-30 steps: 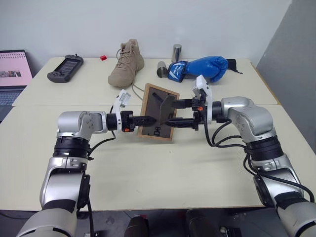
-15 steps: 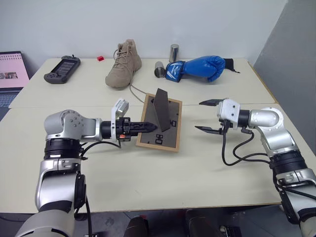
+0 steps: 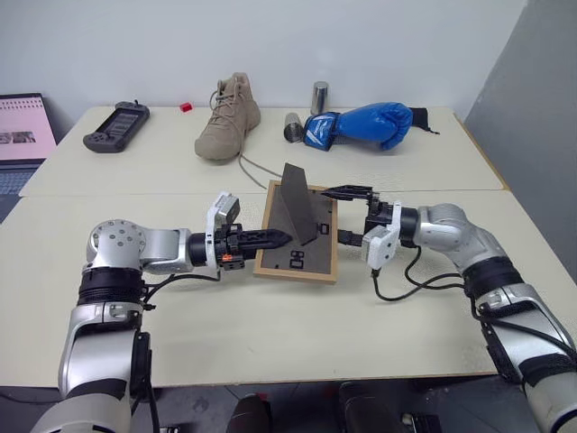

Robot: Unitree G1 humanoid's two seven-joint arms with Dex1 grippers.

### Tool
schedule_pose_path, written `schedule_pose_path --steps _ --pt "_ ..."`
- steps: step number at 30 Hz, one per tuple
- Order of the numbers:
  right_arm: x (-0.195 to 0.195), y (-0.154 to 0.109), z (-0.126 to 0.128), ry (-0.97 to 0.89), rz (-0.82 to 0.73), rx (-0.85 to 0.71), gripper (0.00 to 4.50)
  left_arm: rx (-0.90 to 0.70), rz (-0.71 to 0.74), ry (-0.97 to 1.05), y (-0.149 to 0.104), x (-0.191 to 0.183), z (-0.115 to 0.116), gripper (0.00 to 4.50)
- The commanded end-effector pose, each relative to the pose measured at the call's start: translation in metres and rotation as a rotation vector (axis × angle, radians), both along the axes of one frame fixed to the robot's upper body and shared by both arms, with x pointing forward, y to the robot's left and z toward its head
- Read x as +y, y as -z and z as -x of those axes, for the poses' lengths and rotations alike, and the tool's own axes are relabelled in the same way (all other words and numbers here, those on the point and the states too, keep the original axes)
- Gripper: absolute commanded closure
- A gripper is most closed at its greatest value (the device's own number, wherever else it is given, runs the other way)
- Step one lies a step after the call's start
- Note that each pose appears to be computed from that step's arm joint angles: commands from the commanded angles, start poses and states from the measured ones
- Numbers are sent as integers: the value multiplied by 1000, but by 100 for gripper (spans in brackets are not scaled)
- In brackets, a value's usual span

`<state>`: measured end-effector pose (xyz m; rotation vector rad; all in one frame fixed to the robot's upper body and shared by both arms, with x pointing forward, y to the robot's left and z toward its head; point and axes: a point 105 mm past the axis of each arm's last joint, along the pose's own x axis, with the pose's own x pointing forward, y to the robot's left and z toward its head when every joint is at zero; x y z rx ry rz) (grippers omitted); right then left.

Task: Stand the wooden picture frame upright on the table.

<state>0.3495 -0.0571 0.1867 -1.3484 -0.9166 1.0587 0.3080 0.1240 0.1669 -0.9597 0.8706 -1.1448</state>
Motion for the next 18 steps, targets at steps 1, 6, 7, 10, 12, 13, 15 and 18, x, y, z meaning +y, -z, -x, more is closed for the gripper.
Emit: schedule_pose_path --steps 1,6,7,10,12,13,15,18 --pt "5 -10 -4 -7 -15 -78 38 -37 46 31 -11 -7 7 320" --pt "4 -10 -6 -3 -22 -113 141 -33 61 2 -11 -7 7 320" --pt "4 -8 -7 -2 -18 -115 171 -28 76 -16 -12 -6 5 320" --pt "3 -7 -6 -6 -24 -125 240 -36 81 -37 -13 -6 3 320" --pt "3 -10 -5 -19 -42 -140 272 -41 80 -45 -13 -7 4 320" --pt "4 -12 -3 -27 -51 -149 281 -42 79 -48 -13 -7 4 320" --pt "5 -14 -2 -36 -61 -160 286 -47 66 -54 -12 -8 5 320" --pt "5 -16 -2 -39 -73 -174 288 -66 43 -73 -9 -9 5 285"
